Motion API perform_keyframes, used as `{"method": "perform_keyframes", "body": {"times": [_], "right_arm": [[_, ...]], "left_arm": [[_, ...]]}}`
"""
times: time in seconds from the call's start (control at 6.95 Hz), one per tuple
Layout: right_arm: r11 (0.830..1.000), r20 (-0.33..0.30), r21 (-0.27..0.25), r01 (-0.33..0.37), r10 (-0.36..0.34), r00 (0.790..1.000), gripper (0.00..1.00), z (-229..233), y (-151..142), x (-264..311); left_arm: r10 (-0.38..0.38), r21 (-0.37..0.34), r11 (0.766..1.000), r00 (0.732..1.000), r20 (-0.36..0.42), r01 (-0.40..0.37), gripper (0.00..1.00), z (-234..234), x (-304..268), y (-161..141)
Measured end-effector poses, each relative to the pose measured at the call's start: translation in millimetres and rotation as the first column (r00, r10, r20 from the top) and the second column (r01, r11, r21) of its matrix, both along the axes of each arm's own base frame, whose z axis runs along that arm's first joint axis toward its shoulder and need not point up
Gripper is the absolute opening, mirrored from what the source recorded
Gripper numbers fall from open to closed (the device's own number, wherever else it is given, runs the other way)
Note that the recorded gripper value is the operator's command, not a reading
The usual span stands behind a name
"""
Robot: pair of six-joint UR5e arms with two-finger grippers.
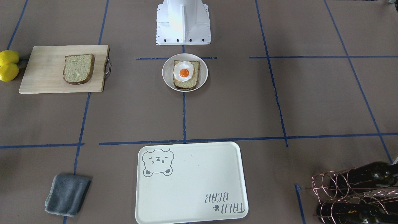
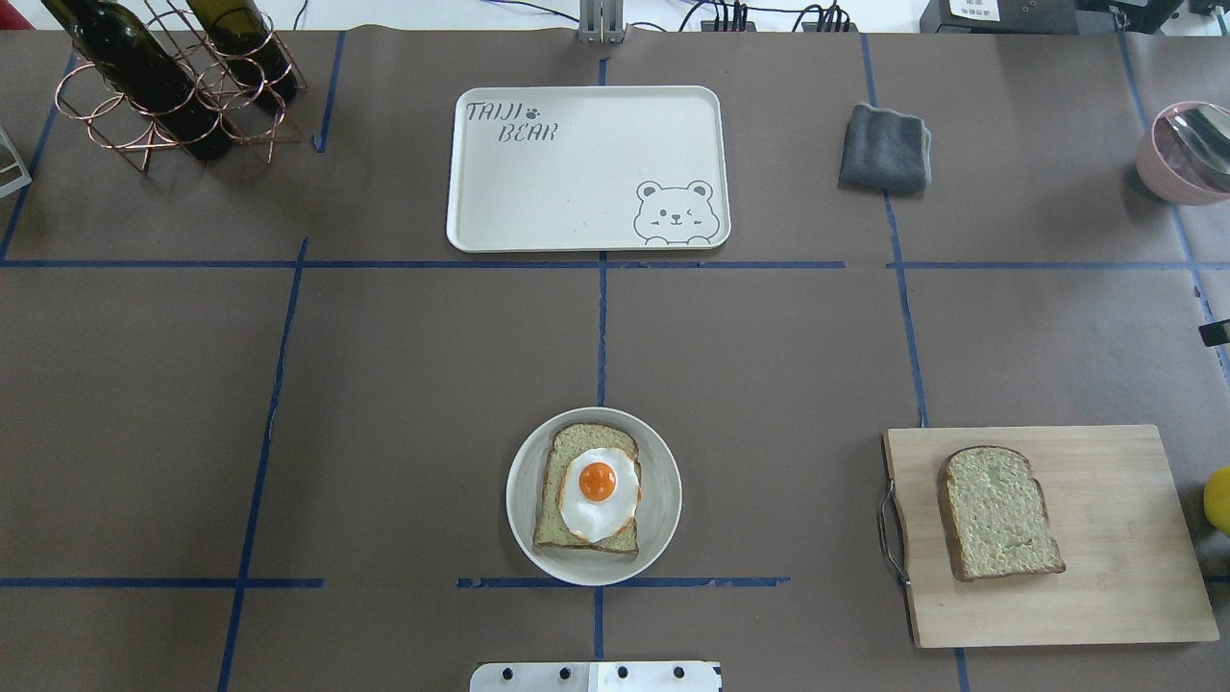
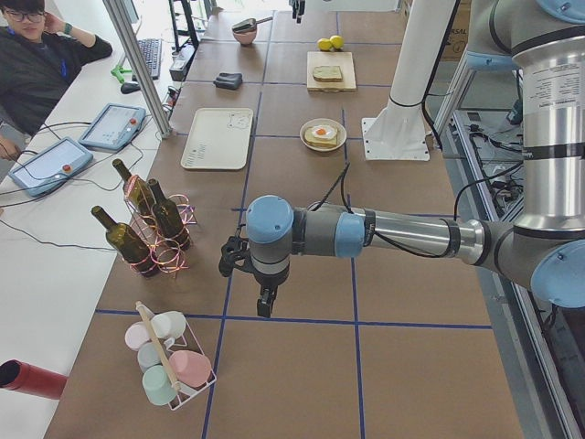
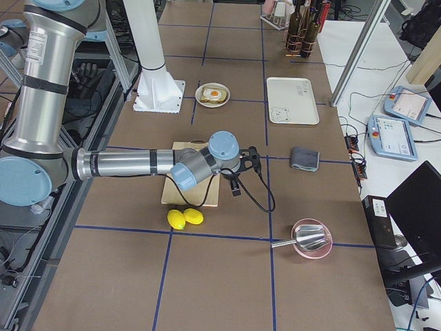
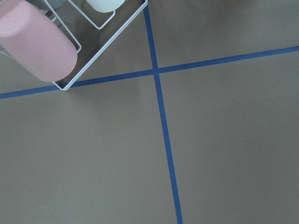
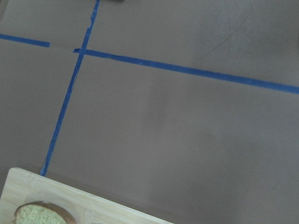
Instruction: Make sandwich and place on tray
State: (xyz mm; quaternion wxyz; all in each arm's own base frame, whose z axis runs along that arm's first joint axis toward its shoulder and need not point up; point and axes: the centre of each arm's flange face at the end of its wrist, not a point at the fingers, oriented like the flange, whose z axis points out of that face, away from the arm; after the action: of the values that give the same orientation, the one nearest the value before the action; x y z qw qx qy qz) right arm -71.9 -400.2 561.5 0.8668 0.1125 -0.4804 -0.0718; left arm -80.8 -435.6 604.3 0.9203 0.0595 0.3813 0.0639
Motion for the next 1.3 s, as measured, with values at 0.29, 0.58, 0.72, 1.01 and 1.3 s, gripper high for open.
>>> {"method": "perform_keyframes", "body": {"times": [0.29, 0.58, 0.72, 1.01, 1.3], "right_arm": [[0.995, 0.027, -0.091, -0.031, 0.033, 0.999, 0.97, -2.5, 36.9, -55.1], [0.989, 0.041, -0.134, -0.063, 0.069, 0.997, 0.83, -1.0, 77.9, -99.9], [0.986, 0.031, -0.144, -0.078, 0.083, 0.996, 0.7, 1.1, 91.0, -117.8], [0.981, 0.008, -0.166, -0.102, 0.104, 0.994, 0.61, 1.6, 109.7, -152.5], [0.981, -0.004, -0.163, -0.102, 0.102, 0.995, 0.55, 2.4, 118.8, -167.3]], "left_arm": [[0.0, 0.003, 1.0, 1.0, -0.002, 0.0, 1.0, -1.1, -0.1, -0.2], [-0.001, 0.006, 1.0, 1.0, -0.004, 0.001, 1.0, -2.6, -0.1, -0.5], [-0.001, 0.007, 1.0, 1.0, -0.004, 0.001, 1.0, -3.3, -0.1, -0.6], [-0.001, 0.008, 1.0, 1.0, -0.004, 0.001, 1.0, -3.6, -0.1, -0.6], [-0.001, 0.008, 1.0, 1.0, -0.004, 0.001, 1.0, -4.0, -0.1, -0.6]]}}
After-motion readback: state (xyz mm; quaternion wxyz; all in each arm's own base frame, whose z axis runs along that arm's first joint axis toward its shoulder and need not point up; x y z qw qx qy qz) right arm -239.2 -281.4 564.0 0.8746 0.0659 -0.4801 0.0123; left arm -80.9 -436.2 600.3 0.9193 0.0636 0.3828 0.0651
